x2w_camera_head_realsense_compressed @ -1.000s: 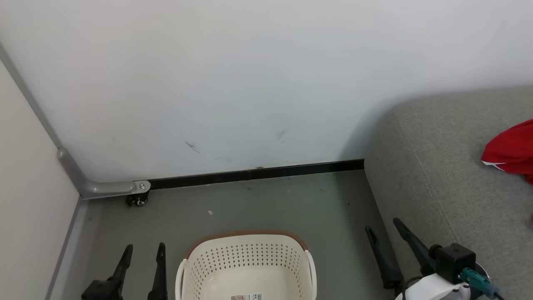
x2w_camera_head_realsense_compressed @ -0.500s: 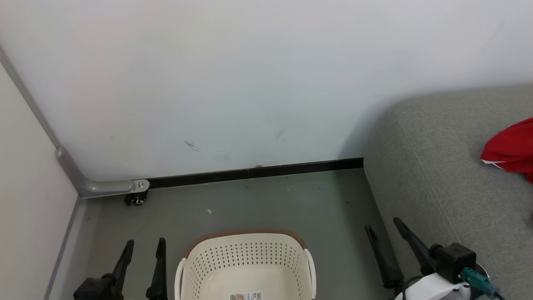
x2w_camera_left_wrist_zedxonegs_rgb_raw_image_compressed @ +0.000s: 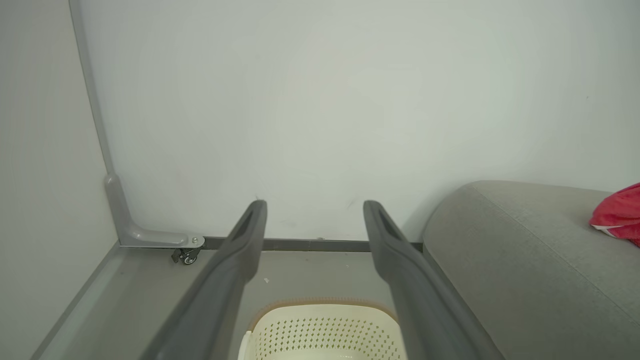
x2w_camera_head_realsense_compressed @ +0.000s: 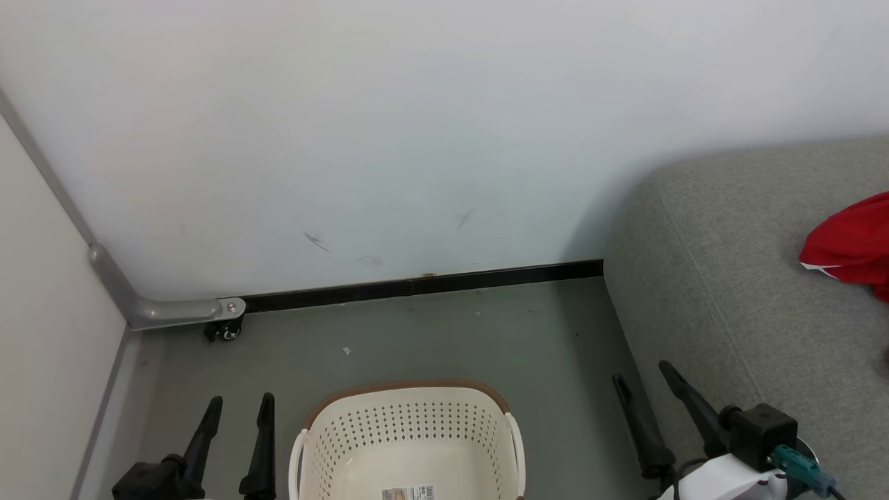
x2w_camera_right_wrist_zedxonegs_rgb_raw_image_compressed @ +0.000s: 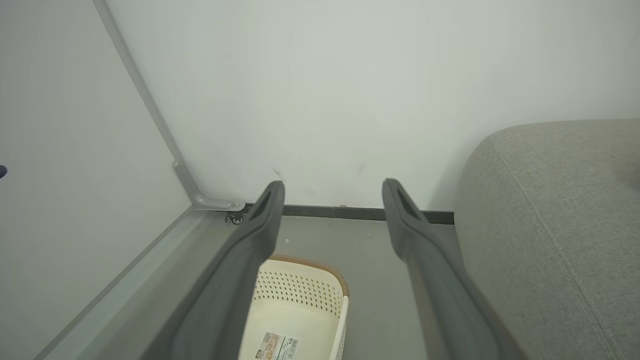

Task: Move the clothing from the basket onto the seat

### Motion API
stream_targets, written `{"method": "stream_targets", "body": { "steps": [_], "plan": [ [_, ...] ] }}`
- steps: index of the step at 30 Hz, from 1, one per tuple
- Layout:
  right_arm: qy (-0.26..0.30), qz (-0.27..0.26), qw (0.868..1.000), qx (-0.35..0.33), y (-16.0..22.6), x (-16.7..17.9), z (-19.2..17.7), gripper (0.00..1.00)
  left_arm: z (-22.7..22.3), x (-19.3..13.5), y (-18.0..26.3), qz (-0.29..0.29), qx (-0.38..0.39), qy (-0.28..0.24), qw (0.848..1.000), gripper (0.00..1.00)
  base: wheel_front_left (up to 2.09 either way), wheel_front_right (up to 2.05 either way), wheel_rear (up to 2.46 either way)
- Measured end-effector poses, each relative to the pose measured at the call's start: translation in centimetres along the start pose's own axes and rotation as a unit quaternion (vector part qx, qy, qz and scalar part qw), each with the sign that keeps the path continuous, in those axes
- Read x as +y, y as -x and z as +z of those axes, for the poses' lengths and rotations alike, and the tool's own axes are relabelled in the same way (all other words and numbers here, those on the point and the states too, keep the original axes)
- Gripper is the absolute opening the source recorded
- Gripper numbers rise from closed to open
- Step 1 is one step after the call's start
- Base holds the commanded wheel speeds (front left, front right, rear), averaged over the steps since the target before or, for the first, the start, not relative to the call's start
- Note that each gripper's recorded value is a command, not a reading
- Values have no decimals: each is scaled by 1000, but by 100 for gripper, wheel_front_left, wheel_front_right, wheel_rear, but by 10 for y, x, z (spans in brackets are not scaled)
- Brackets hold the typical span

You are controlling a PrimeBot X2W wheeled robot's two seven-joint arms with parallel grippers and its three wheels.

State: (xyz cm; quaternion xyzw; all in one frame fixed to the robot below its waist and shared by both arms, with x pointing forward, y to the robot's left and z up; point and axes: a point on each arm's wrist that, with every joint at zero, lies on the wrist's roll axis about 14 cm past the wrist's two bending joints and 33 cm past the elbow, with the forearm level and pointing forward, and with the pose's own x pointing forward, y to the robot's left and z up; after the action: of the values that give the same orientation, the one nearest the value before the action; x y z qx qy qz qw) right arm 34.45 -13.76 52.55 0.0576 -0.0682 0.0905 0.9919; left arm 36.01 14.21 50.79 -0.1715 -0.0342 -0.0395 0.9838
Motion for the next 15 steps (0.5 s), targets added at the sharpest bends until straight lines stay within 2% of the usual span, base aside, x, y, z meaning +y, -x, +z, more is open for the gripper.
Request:
{"method": "stream_targets", "body": {
  "steps": [6, 15],
  "plan": [
    [0, -2, 1000, -1, 0, -1, 0, 100, 3, 4, 0, 7, -5, 21, 1000, 100, 0, 0, 0],
    [1, -2, 1000, -2, 0, -1, 1, 100, 1, 5, 2, 7, -2, 23, 1000, 100, 0, 0, 0]
  ]
}}
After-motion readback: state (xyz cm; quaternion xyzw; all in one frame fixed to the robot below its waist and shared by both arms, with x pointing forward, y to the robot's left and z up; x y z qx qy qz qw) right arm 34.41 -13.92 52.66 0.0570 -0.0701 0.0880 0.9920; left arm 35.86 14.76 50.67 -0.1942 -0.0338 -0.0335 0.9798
